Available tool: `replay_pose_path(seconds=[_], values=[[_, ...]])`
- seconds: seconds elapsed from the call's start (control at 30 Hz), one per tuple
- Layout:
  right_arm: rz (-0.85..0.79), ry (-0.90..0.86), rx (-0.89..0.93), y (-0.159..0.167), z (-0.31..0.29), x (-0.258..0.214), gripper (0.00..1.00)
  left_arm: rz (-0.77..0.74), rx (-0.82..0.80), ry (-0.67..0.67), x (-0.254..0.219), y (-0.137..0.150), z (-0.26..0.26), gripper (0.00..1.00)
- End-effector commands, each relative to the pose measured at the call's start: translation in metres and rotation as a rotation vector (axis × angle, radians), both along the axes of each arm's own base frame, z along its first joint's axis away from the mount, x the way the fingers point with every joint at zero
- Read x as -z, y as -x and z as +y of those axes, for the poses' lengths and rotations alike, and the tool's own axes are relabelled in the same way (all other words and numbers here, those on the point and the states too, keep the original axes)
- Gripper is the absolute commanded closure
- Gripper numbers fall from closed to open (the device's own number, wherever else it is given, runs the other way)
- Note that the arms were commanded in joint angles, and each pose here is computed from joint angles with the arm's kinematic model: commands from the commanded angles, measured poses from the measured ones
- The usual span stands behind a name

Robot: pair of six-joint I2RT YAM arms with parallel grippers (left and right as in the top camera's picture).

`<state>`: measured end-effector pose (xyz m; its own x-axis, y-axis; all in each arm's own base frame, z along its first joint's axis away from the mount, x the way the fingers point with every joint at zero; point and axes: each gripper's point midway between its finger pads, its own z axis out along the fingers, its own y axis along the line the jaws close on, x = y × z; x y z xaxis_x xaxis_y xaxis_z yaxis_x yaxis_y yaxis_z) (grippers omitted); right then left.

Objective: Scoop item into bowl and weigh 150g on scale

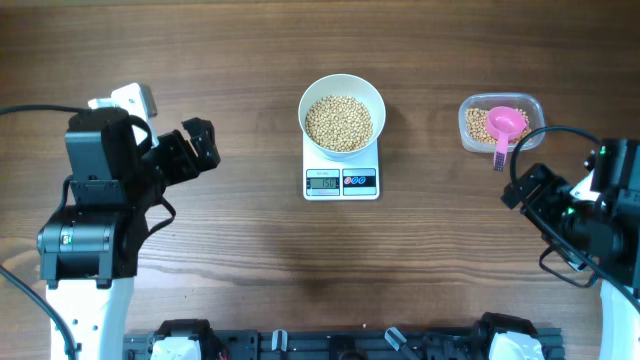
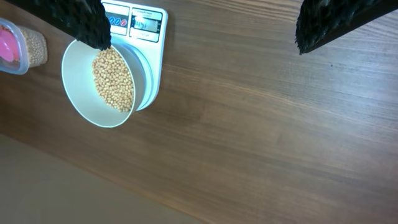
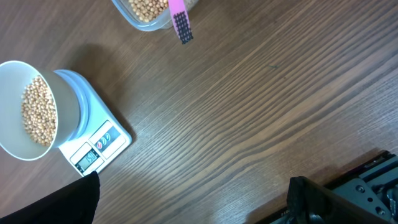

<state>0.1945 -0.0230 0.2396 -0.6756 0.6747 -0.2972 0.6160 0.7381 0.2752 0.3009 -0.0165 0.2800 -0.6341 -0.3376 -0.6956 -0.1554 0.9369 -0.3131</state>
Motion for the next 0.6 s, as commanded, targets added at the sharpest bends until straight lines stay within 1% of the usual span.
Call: replay_pose_path(seconds=[0.0,0.07,0.1,0.13,0.23,0.3,0.37,0.57], values=[[-0.001,0.023,-0.015,-0.002,-0.002,-0.001,0.0,-0.048,-0.01,-0.02,-0.012,-0.007,0.004,0.0],[-0.002,0.023,-0.014,-0.002,-0.002,-0.001,0.0,-0.046,-0.003,-0.014,-0.012,-0.007,0.003,0.0],[-0.002,0.023,-0.014,-0.002,-0.002,-0.001,0.0,-0.031,0.047,0.026,-0.01,-0.003,-0.008,0.0],[-0.002,0.023,-0.015,-0.002,-0.002,-0.001,0.0,-0.018,0.132,0.043,-0.007,0.0,-0.021,0.0],[-0.001,0.023,-0.015,-0.002,-0.002,-0.001,0.0,0.028,0.313,0.052,0.004,0.012,-0.044,0.0],[0.0,0.023,-0.014,-0.002,-0.002,-0.001,0.0,0.046,0.398,0.057,0.009,0.017,-0.054,0.0],[0.0,0.023,-0.014,-0.002,-0.002,-0.001,0.01,0.057,0.445,0.059,0.012,0.021,-0.059,0.0],[-0.001,0.023,-0.015,-0.002,-0.002,-0.001,0.0,0.068,0.447,0.061,0.014,0.022,-0.059,0.0]])
